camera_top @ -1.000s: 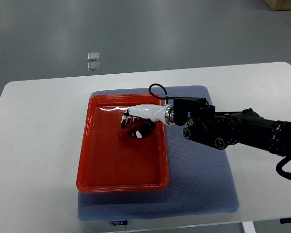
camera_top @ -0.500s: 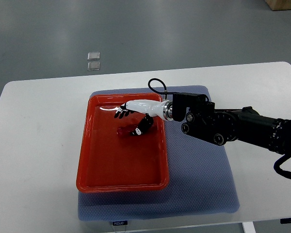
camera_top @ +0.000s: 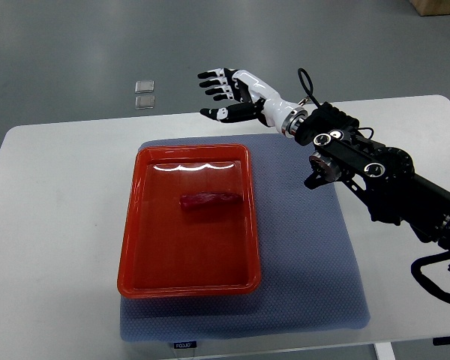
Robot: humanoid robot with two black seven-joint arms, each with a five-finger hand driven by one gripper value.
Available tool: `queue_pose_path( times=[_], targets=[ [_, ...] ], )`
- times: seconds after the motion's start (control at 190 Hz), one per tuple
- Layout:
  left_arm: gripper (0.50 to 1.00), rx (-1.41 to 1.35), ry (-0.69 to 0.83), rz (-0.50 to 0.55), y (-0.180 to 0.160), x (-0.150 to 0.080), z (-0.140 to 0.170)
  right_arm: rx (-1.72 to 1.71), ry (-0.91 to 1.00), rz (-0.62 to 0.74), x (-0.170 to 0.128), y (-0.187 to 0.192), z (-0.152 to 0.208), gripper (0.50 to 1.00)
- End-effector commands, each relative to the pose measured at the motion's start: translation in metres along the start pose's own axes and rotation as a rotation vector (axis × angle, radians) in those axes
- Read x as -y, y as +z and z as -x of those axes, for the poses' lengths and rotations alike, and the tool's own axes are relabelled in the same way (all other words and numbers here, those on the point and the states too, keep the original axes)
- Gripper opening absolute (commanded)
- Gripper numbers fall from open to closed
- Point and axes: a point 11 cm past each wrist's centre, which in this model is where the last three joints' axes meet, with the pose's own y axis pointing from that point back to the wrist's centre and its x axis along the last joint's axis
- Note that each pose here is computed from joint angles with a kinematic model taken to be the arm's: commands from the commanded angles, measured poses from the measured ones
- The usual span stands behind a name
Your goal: Place red pepper on red tray
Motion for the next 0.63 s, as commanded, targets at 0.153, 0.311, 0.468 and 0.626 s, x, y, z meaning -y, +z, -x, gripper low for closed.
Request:
queue_pose_path(
  times=[0.153, 0.311, 0.468, 0.626],
  targets=[
    [1.000, 0.001, -0.002, 0.000, 0.000, 0.000, 0.001, 0.615, 0.310, -0.082, -0.041, 0.035, -0.064, 0.868],
    [1.000, 0.001, -0.002, 0.000, 0.000, 0.000, 0.001, 0.791, 0.383, -0.089, -0.055, 0.056, -0.072, 0.895],
    [1.000, 0.001, -0.002, 0.000, 0.000, 0.000, 0.001, 0.840, 0.367, -0.082, -0.065, 0.072, -0.067, 0.907],
    [1.000, 0.000, -0.002, 0.000, 0.000, 0.000, 0.001, 0.857, 0.315, -0.100, -0.068, 0.074, -0.062, 0.911]
  ],
)
